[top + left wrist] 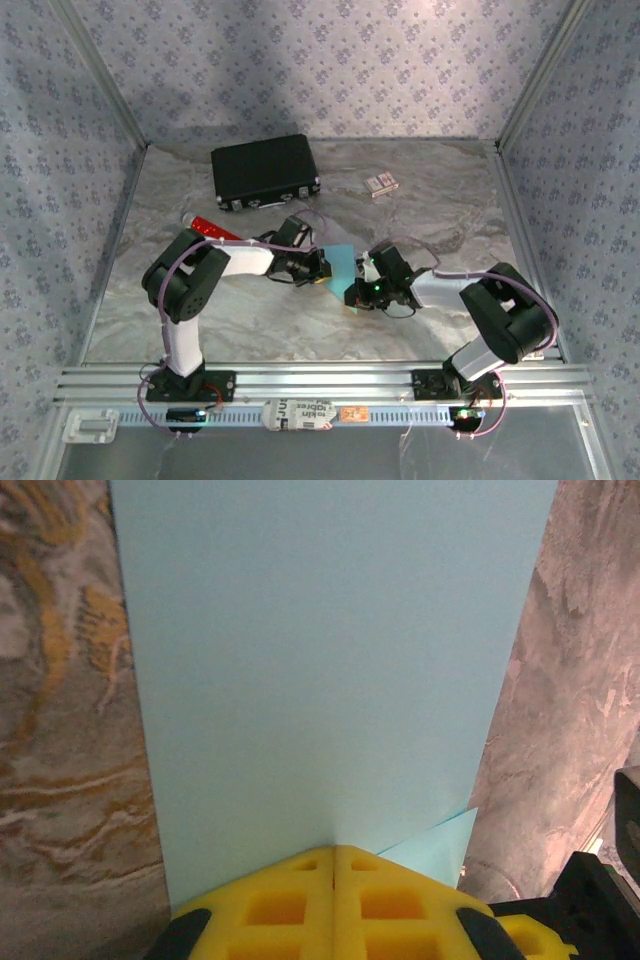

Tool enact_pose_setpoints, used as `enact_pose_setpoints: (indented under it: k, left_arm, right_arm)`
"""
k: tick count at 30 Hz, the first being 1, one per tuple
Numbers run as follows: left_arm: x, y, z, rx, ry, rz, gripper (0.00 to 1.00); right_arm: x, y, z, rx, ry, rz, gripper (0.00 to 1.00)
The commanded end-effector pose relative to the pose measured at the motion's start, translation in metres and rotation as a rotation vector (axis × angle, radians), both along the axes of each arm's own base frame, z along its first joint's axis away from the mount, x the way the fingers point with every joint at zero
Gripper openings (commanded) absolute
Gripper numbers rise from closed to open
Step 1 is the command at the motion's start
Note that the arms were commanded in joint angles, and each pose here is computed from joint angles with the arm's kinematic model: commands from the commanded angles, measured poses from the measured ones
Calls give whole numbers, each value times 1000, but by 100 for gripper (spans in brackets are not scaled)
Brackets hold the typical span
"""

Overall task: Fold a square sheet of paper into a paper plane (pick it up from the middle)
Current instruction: Third fold the triangle at the center of the table.

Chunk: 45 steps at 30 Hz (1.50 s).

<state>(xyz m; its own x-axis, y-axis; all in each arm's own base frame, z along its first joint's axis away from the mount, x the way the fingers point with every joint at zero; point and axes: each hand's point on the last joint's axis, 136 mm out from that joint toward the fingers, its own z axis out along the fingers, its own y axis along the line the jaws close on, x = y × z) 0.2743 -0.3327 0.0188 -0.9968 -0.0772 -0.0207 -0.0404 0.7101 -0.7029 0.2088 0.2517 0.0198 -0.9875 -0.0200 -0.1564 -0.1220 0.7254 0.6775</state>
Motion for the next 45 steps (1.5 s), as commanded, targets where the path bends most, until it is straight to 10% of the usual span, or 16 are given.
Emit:
enact_pose_setpoints:
  k: [1, 45]
  left_arm:
    - [-13, 23, -31, 95, 53, 11, 2]
    - [-18, 27, -39, 105, 74, -6, 0]
  right_arm:
    - [0, 2, 11, 5, 20, 3, 6]
    - [1, -8, 0, -59, 30, -17, 12]
